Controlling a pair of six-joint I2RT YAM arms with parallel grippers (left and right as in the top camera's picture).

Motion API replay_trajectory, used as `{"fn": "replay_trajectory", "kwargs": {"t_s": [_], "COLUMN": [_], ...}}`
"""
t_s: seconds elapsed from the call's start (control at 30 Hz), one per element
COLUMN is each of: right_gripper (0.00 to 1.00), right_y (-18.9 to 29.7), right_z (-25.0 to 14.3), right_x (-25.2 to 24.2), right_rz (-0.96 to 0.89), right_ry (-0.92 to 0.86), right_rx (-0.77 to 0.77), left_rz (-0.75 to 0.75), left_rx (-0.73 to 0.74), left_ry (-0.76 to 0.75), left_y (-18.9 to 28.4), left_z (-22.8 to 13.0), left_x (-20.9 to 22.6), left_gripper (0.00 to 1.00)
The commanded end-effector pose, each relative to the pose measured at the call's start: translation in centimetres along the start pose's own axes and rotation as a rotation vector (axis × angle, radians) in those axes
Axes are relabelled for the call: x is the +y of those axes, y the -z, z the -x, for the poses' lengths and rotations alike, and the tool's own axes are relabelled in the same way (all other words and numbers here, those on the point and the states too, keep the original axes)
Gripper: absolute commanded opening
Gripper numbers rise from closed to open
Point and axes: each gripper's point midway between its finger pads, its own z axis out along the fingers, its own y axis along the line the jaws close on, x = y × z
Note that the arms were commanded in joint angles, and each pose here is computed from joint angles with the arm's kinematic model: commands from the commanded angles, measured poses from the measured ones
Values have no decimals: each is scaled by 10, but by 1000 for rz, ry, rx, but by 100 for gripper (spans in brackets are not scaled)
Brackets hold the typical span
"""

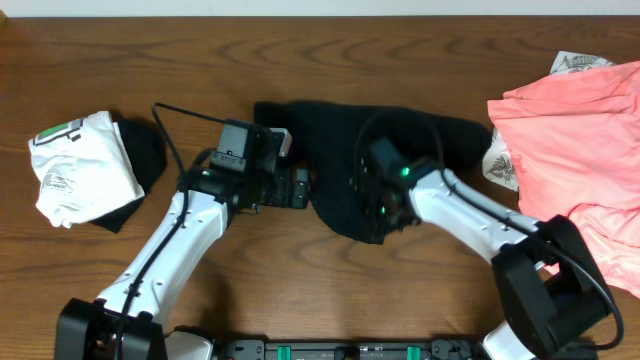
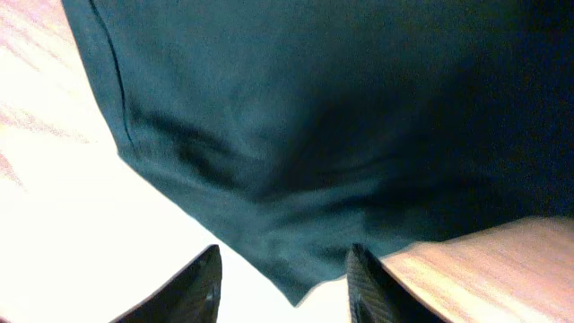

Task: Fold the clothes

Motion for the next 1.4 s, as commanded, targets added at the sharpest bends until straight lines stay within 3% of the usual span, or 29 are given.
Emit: {"fn": "replay_trajectory", "kwargs": {"t_s": [0.0, 0.13, 0.3, 0.9, 1.27, 1.37], "right_gripper": [46, 47, 46, 44, 43, 43], "right_y": [51, 84, 90, 89, 89, 89], "right_z": [44, 62, 63, 49, 50, 48], "right_x": [-16, -24, -34, -42, -42, -42], "right_rz": [-85, -107, -111, -119, -119, -120], "right_ry": [12, -15, -45, -72, -71, -72], "right_rx": [-147, -211, -221, -163, -166, -158], "left_rz": [-30, -28, -13, 103, 63, 60], "left_rx": [-5, 30, 83, 316, 312, 305], "left_ry": [68, 223, 411, 514, 425, 420], "left_y": [3, -4, -14, -88, -108, -109], "left_z": [1, -12, -27, -78, -81, -80], "left_x": [-15, -17, -18, 12, -15, -18], "left_gripper": [98, 98, 98, 99, 82, 71]}}
